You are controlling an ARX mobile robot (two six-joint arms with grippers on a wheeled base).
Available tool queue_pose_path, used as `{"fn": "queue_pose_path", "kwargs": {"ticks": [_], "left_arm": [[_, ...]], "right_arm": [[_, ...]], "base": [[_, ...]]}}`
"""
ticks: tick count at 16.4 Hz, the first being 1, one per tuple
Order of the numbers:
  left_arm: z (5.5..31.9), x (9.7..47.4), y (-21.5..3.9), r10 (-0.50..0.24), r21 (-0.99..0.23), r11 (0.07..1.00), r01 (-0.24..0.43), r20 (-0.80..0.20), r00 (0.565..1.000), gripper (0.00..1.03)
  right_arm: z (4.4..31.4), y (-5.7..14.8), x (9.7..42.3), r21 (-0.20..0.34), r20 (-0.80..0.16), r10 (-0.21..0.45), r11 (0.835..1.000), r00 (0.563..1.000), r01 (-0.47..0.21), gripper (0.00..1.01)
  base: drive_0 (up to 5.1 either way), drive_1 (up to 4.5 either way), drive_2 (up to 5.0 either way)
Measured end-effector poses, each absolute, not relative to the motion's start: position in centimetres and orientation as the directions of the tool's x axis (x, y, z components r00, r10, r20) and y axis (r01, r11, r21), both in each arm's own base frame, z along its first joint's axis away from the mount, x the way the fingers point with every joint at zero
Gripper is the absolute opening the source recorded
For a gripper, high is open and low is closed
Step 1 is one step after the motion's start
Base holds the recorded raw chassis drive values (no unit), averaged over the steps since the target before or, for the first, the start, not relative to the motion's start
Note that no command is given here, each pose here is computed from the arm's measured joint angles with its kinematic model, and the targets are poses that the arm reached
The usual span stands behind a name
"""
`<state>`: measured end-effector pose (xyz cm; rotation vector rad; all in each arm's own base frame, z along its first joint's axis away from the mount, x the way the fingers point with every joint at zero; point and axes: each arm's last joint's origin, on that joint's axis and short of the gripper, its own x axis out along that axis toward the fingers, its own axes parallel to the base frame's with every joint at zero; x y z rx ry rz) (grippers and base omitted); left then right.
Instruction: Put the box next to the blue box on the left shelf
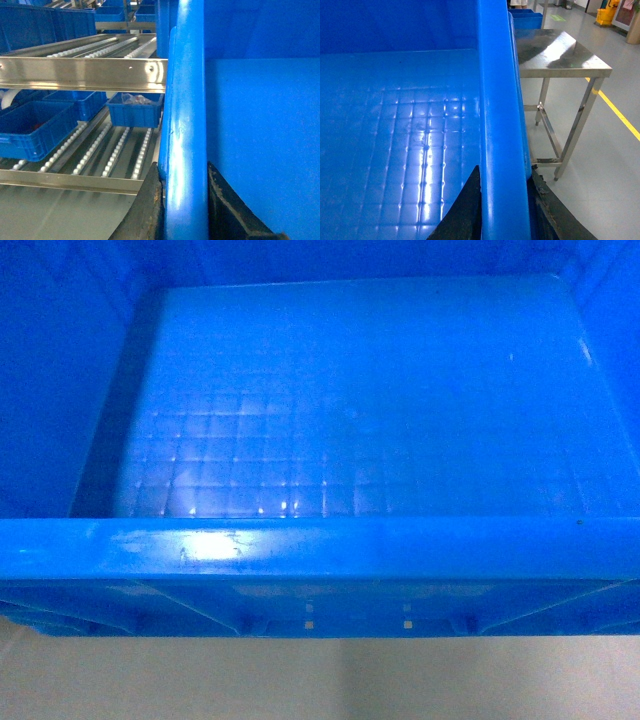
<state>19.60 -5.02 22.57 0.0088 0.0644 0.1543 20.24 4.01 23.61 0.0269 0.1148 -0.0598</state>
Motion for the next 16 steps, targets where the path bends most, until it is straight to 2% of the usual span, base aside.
{"fn": "queue_pose_path", "kwargs": {"ticks": [11, 16], "left_arm": [[22.6, 19.6, -5.02, 0.156, 0.013, 0.988, -0.155, -0.061, 0.986, 0.15], [22.55, 19.59, -5.02, 0.155, 0.015, 0.988, -0.155, -0.066, 0.986, 0.15]], "right_arm": [[23.66, 4.02, 20.24, 0.025, -0.111, -0.058, 0.998, 0.992, 0.061, 0.17], [23.62, 4.01, 20.22, 0.023, -0.115, -0.058, 0.998, 0.992, 0.061, 0.17]], "base": [[-5.0, 2.39, 2.4], [-4.8, 3.44, 1.5]]}}
